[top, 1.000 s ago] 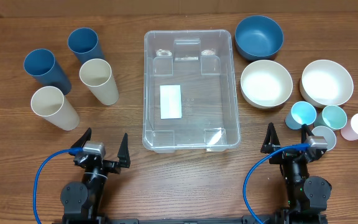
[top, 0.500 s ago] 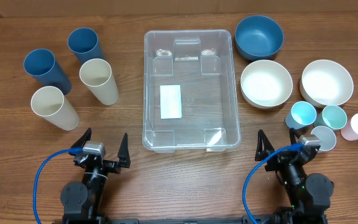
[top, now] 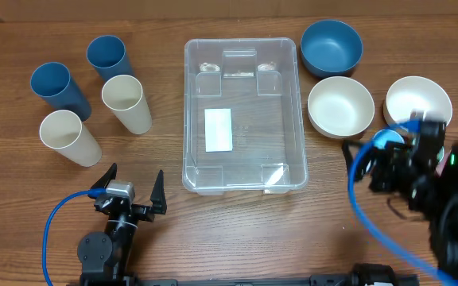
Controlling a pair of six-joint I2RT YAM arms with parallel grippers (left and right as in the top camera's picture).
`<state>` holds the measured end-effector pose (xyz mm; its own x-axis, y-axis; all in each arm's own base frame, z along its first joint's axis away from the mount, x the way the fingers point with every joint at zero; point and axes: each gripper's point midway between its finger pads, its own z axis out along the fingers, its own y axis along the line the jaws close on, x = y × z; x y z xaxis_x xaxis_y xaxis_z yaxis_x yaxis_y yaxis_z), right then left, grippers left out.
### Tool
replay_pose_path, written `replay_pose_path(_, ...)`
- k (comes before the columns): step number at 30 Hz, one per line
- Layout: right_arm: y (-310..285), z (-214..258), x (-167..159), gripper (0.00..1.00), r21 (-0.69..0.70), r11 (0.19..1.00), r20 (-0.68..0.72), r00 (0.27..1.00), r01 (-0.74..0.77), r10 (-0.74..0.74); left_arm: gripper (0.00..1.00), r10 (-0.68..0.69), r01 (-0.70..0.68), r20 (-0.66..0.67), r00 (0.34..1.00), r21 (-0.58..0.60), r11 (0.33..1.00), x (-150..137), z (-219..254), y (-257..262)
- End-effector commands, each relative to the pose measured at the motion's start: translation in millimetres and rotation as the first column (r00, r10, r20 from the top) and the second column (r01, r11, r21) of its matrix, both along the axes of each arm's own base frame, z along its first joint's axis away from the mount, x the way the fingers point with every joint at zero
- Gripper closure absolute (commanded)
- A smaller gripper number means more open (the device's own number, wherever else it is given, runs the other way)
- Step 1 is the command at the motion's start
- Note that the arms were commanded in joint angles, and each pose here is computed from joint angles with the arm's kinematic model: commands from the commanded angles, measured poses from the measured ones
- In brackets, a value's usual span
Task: Pack container
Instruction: 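Reach the right gripper to the cream bowl and grasp its rim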
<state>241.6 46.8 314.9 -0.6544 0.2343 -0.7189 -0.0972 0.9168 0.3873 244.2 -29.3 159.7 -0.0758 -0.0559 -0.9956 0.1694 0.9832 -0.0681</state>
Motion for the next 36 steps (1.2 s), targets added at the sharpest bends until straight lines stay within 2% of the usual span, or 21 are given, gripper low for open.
replay_pose_path(1, 0.2, -7.1, 23.9, 0.00, 0.018, 1.000, -0.084, 0.996, -0.010, 0.011, 0.00, 0.012, -0.012, 0.005, 1.000, -0.010, 1.000, 0.0, 0.6, 2.3)
replay_pose_path(6, -16.4, -38.1, 63.0, 0.00, -0.017, 0.997, -0.231, 0.970, 0.069, -0.071, 0.00, 0.012, -0.012, 0.005, 1.000, -0.010, 1.000, 0.0, 0.7, 2.3)
replay_pose_path(13, -30.8, -22.2, 121.2, 0.00, -0.060, 0.992, -0.296, 0.947, 0.108, -0.120, 0.00, 0.012, -0.012, 0.005, 1.000, -0.010, 1.000, 0.0, 0.7, 2.3)
replay_pose_path(17, -57.3, -61.0, 144.2, 0.00, -0.171, 0.964, -0.412, 0.874, 0.203, -0.257, 0.00, 0.012, -0.012, 0.005, 1.000, -0.010, 1.000, 0.0, 0.7, 2.3)
replay_pose_path(22, -82.6, -105.5, 161.2, 0.00, -0.289, 0.917, -0.475, 0.790, 0.276, -0.388, 0.00, 0.012, -0.012, 0.005, 1.000, -0.010, 1.000, 0.0, 0.7, 2.3)
replay_pose_path(26, -83.7, -111.0, 178.8, 0.00, -0.279, 0.917, -0.445, 0.807, 0.286, -0.388, 0.00, 0.012, -0.012, 0.005, 1.000, -0.010, 1.000, 0.0, 0.6, 2.3)
replay_pose_path(30, -84.5, -115.3, 180.1, 0.00, -0.276, 0.918, -0.454, 0.803, 0.286, -0.386, 0.00, 0.012, -0.012, 0.005, 1.000, -0.010, 1.000, 0.0, 0.6, 2.3)
replay_pose_path(36, -88.1, -171.4, 174.0, 0.00, -0.298, 0.918, -0.546, 0.742, 0.262, -0.388, 0.00, 0.012, -0.012, 0.005, 1.000, -0.010, 1.000, 0.0, 0.7, 2.3)
